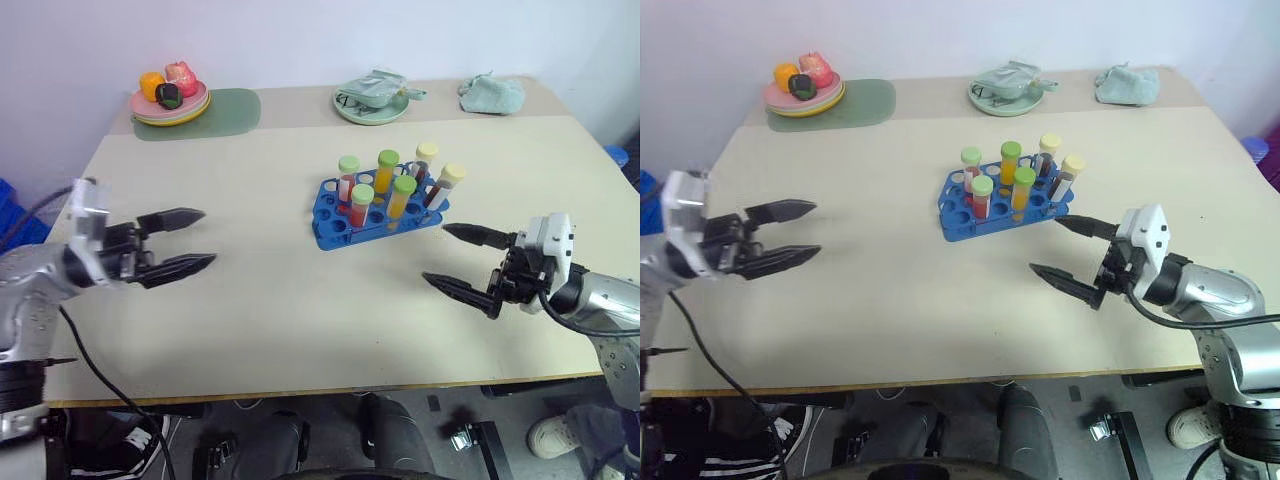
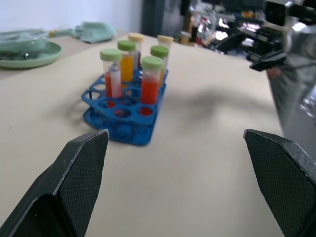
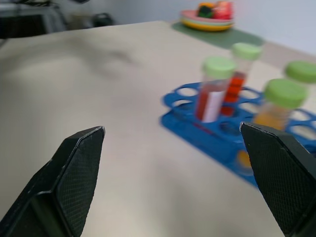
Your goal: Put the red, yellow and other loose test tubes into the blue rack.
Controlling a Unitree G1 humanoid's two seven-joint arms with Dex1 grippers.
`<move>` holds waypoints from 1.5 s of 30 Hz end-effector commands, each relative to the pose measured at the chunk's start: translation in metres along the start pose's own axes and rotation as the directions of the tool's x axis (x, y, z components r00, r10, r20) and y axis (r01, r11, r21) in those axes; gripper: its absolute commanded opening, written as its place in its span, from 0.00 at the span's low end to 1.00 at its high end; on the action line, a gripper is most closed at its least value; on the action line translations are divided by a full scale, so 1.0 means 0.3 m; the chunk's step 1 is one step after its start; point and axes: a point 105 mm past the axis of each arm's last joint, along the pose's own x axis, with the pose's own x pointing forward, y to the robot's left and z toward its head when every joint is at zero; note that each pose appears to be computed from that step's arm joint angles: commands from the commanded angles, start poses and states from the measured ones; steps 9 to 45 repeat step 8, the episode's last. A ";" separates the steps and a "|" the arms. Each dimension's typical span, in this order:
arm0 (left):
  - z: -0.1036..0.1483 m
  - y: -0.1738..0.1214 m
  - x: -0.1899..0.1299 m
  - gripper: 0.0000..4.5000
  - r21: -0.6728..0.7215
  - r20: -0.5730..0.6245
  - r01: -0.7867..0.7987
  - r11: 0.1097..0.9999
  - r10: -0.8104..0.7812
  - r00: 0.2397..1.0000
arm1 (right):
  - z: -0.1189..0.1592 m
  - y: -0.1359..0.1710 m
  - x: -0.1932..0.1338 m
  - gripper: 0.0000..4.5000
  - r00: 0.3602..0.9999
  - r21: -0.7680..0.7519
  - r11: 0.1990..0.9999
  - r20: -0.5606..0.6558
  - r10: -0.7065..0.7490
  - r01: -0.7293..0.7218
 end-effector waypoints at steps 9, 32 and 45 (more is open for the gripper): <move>0.009 -0.063 -0.052 1.00 -0.006 0.002 0.045 0.999 -0.045 0.999 | 0.013 -0.026 -0.051 1.00 1.000 -0.062 0.998 -0.018 -0.004 0.003; 0.009 -0.063 -0.052 1.00 -0.006 0.002 0.045 0.999 -0.045 0.999 | 0.013 -0.026 -0.051 1.00 1.000 -0.062 0.998 -0.018 -0.004 0.003; 0.009 -0.063 -0.052 1.00 -0.006 0.002 0.045 0.999 -0.045 0.999 | 0.013 -0.026 -0.051 1.00 1.000 -0.062 0.998 -0.018 -0.004 0.003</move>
